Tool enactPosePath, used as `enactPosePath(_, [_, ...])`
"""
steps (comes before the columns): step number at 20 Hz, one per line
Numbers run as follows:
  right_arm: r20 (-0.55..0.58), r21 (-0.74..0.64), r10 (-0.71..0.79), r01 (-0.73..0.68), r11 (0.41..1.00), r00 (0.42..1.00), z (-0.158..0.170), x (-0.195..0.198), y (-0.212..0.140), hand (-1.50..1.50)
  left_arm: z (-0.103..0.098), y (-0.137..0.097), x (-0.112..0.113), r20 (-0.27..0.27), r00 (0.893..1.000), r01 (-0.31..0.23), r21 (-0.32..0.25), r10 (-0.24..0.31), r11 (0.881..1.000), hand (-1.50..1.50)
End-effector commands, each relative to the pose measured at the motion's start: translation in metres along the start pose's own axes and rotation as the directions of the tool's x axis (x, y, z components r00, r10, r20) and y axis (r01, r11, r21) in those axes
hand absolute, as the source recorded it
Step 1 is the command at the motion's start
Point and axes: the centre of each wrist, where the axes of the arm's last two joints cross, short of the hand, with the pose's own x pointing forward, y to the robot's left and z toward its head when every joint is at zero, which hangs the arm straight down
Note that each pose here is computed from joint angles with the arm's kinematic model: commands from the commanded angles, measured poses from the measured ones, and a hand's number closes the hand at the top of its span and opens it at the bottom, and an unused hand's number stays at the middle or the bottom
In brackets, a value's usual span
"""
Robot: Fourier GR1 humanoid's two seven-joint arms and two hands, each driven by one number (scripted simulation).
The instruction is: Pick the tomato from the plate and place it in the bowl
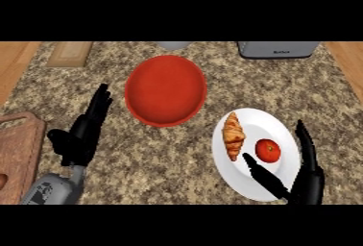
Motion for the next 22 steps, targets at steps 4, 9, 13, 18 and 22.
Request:
enactPosePath(4, [-0.082, -0.073, 0.179, -0.185, 0.98, 0.98, -0.003, 0.031, -0.035, -1.5, -0.006, -0.006, 0.003, 0.006, 1.0, 0.002, -0.014, -0.002, 1.0, 0.0])
enactPosePath(9, [-0.22, 0.044, 0.226, -0.222, 0.974, 0.949, -0.031, 0.058, -0.041, -1.5, 0.001, -0.004, -0.003, 0.006, 1.0, -0.005, -0.021, 0.006, 1.0, 0.0])
enactPosePath(13, [-0.342, 0.134, 0.279, -0.247, 0.96, 0.897, -0.043, 0.081, -0.038, -1.5, -0.01, -0.007, 0.003, 0.004, 1.0, -0.002, 0.0, 0.002, 1.0, 0.0])
enactPosePath(18, [-0.438, 0.269, 0.364, -0.267, 0.925, 0.822, -0.048, 0.073, -0.03, -1.5, -0.012, -0.012, 0.002, 0.015, 1.0, -0.003, -0.011, 0.003, 1.0, 0.0])
enactPosePath(22, [-0.491, 0.337, 0.393, -0.246, 0.909, 0.778, -0.046, 0.057, -0.024, -1.5, 0.0, -0.01, -0.006, 0.01, 1.0, -0.022, -0.028, 0.022, 0.999, 0.0])
